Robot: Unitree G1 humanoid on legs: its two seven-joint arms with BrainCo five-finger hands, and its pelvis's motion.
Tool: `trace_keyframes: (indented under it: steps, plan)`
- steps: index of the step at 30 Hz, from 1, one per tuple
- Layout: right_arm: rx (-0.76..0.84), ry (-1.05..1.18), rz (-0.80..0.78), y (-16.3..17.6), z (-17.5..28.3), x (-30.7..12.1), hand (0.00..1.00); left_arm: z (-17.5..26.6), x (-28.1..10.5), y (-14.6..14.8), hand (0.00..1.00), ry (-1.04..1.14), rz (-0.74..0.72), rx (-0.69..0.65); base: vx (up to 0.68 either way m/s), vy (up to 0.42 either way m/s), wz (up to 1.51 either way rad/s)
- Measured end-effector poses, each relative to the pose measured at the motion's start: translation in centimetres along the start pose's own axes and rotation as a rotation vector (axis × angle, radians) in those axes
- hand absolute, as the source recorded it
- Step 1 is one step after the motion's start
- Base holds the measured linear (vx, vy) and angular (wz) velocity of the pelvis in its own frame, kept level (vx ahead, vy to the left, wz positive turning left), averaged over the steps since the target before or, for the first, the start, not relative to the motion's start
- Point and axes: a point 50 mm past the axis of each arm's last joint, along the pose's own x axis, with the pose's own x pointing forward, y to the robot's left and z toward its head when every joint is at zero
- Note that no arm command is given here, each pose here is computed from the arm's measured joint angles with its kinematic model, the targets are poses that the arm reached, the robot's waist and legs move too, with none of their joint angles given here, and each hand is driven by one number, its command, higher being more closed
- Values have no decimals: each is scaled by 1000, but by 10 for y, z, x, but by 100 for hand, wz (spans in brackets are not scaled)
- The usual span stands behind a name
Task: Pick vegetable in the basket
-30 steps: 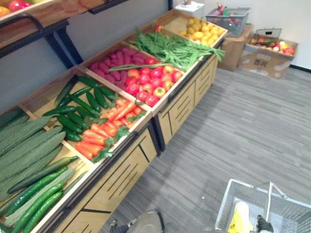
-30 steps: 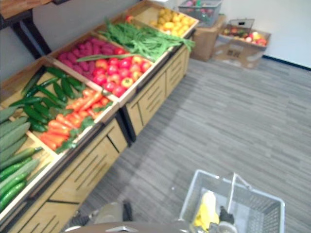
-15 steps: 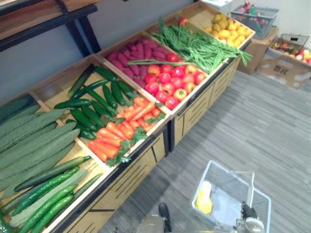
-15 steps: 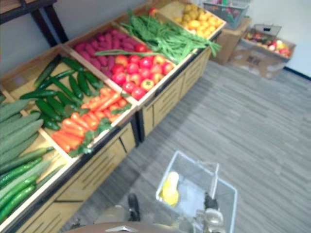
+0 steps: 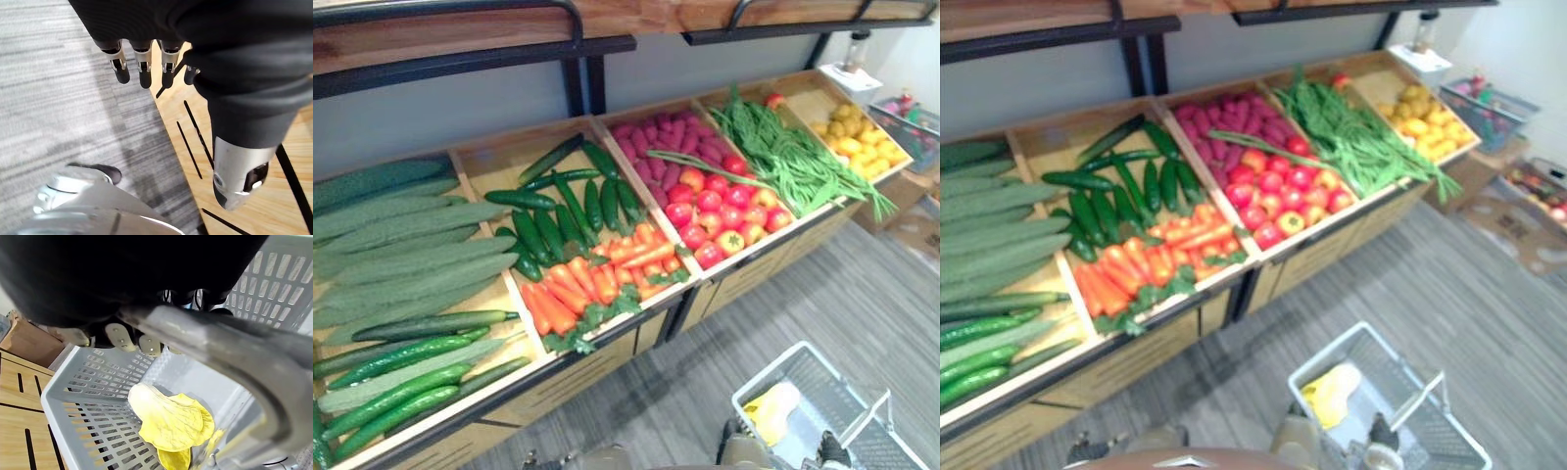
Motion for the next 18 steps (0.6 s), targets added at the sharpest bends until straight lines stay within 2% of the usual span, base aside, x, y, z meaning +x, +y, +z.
trace_keyframes:
  steps: [2, 5, 9, 13, 18]
  plan:
    - [18, 48, -11, -3, -17, -5, 100, 4, 3, 9, 0, -12, 25, -4, 329, -601, 112]
    - [51, 50, -68, -23, -9, 2, 100, -15, -7, -12, 0, 69, -12, -81, 365, -510, 98]
    - [51, 50, -74, -32, -7, 4, 100, -22, -8, -11, 0, 105, -5, -144, 173, -320, 105]
    - [49, 20, -78, -34, 2, 6, 100, -22, -7, -9, 0, 103, -10, -127, 23, -146, 63]
    - [83, 59, -63, -26, -3, 6, 100, -23, -7, -8, 0, 117, -6, -120, -30, 82, 33]
